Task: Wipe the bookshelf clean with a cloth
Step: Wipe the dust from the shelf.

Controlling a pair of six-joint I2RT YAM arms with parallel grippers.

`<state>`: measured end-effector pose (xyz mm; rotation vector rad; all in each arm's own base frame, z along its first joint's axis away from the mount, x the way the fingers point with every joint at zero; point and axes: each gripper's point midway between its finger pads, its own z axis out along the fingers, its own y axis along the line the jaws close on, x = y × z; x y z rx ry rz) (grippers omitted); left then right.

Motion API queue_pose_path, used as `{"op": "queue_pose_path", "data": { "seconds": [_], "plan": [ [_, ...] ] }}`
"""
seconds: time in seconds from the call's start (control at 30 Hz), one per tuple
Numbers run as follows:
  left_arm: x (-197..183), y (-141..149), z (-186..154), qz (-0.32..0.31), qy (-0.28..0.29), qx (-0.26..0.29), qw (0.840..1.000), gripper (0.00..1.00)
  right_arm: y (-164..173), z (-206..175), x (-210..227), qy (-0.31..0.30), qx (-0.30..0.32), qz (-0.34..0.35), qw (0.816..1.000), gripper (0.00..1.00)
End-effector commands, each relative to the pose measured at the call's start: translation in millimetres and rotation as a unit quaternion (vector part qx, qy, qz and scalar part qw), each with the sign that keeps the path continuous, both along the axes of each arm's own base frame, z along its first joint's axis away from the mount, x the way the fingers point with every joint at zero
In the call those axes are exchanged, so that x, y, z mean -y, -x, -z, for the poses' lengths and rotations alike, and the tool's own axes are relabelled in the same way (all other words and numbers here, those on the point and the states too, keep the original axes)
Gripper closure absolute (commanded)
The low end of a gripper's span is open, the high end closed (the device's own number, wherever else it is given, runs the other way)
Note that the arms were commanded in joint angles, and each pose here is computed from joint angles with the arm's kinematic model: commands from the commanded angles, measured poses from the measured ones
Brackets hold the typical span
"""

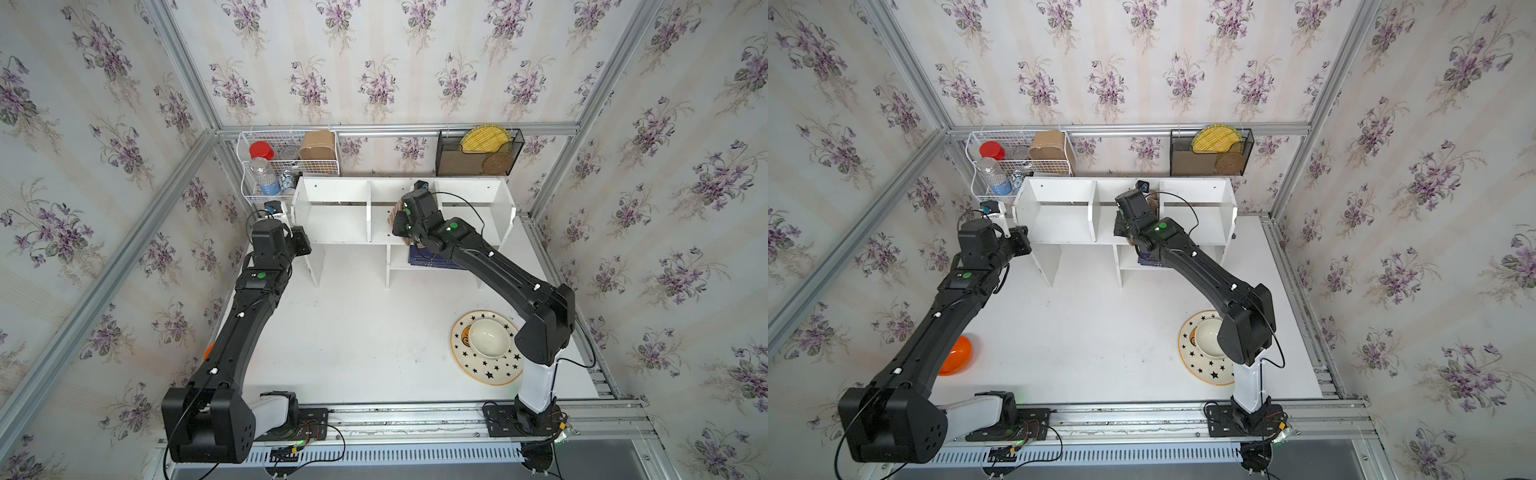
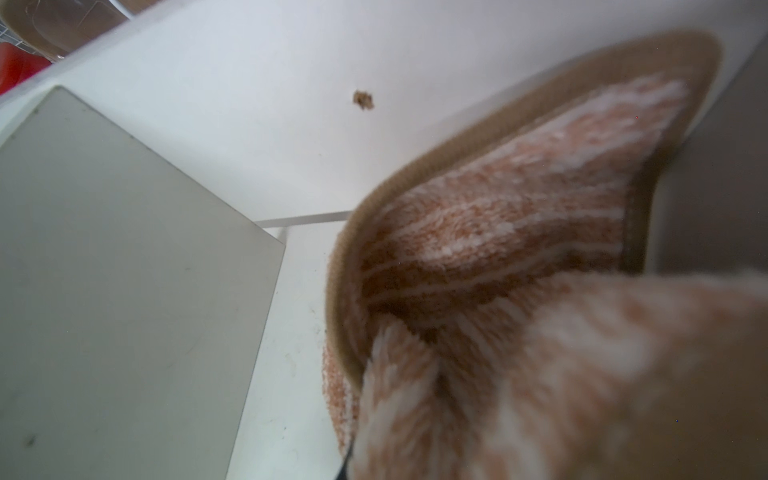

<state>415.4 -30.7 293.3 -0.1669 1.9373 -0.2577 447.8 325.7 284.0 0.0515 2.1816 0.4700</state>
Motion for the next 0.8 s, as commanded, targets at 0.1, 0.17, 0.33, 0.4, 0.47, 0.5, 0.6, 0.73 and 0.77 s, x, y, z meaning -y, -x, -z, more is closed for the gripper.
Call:
{"op": "queue_pose_path", "data": {
  "seconds": [0.1,0.17,0.33,0.4,0.47,0.5,0.6,0.73,0.77],
  "plan": [
    [18.3,6.9,10.5,0.027,0.073,-0.033,0.996,1.00,5.9,1.2,-20.3,-0.015,-0.006,-0.029,0.999,1.00],
    [18.2,6.8,10.8,0.027,0.073,-0.033,0.996,1.00,7.1,-1.1,-22.5,-0.017,-0.005,-0.033,0.999,1.00],
    [17.4,7.3,10.8,0.025,0.070,-0.034,0.997,1.00,3.3,-0.8,-2.1,0.013,-0.002,-0.004,1.000,1.00],
    [16.9,7.3,12.0,0.024,0.070,-0.036,0.997,1.00,-0.6,-4.3,10.4,0.007,0.000,0.013,1.000,1.00],
    [16.5,6.9,12.1,0.022,0.070,-0.037,0.997,1.00,-2.4,-6.2,14.0,0.000,0.003,0.018,1.000,1.00],
    [16.5,6.9,11.8,0.022,0.070,-0.037,0.997,1.00,-3.1,-8.6,12.0,-0.004,0.005,0.015,1.000,1.00],
    [16.5,7.2,11.7,0.022,0.070,-0.038,0.997,1.00,-5.5,-8.5,4.0,-0.010,0.000,0.005,1.000,1.00],
    [17.2,7.2,11.4,0.024,0.072,-0.037,0.996,1.00,-1.8,-14.2,-9.8,-0.017,0.004,-0.016,1.000,1.00],
    [17.1,7.3,11.0,0.024,0.071,-0.037,0.997,1.00,1.1,-16.2,-13.7,-0.018,0.007,-0.023,1.000,1.00]
  ]
}}
